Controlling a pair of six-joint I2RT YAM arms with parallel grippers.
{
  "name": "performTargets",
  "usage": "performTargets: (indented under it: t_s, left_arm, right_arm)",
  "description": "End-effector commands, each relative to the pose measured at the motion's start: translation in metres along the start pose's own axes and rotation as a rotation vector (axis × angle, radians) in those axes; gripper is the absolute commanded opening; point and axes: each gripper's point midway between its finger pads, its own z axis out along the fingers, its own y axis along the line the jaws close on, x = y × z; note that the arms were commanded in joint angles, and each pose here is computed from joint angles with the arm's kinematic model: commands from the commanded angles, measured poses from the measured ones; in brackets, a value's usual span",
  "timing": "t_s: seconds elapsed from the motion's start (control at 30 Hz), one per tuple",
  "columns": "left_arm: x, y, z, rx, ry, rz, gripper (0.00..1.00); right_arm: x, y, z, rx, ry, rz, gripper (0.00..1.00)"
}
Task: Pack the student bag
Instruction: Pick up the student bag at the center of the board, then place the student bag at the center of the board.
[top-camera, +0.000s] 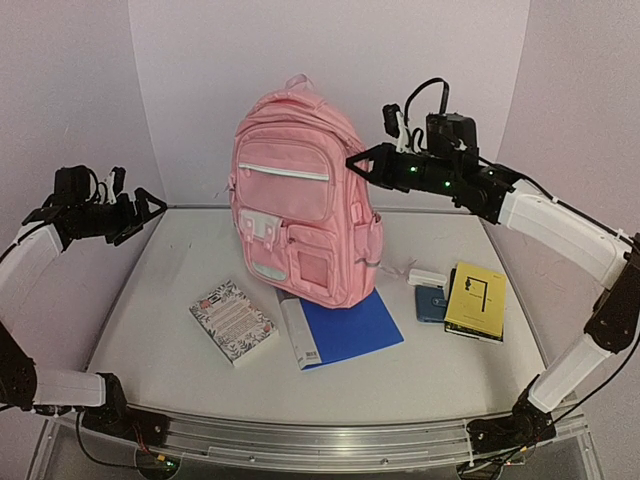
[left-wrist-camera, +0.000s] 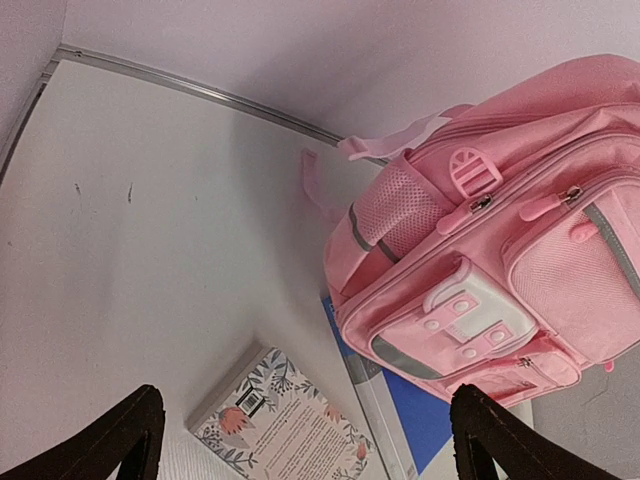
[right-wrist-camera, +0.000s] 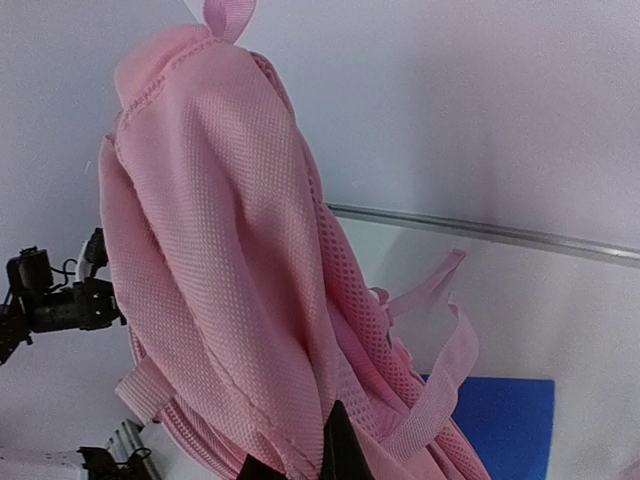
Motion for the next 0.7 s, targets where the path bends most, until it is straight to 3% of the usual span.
performTargets:
  t_s: [0.0, 0.3, 0.43, 0.67]
  left_arm:
    - [0.000, -0.022, 0.003, 0.089, 0.000, 0.074, 1.00]
    - [0.021, -0.038, 0.022, 0.141, 0.086, 0.102, 1.00]
    - [0.032, -0.045, 0.032, 0.160, 0.130, 0.110, 1.00]
    - [0.044, -0.047, 0.044, 0.169, 0.181, 0.108, 1.00]
  right_arm:
    - [-0.074, 0.065, -0.025, -0.296, -0.239, 0.128, 0.00]
    - [-0.005, -0.045, 0.010, 0.149, -0.184, 0.221, 0.00]
    - [0.030, -0.092, 0.022, 0.334, -0.130, 0.228, 0.05]
    - [0.069, -0.148, 0.015, 0.577, -0.120, 0.201, 0.38]
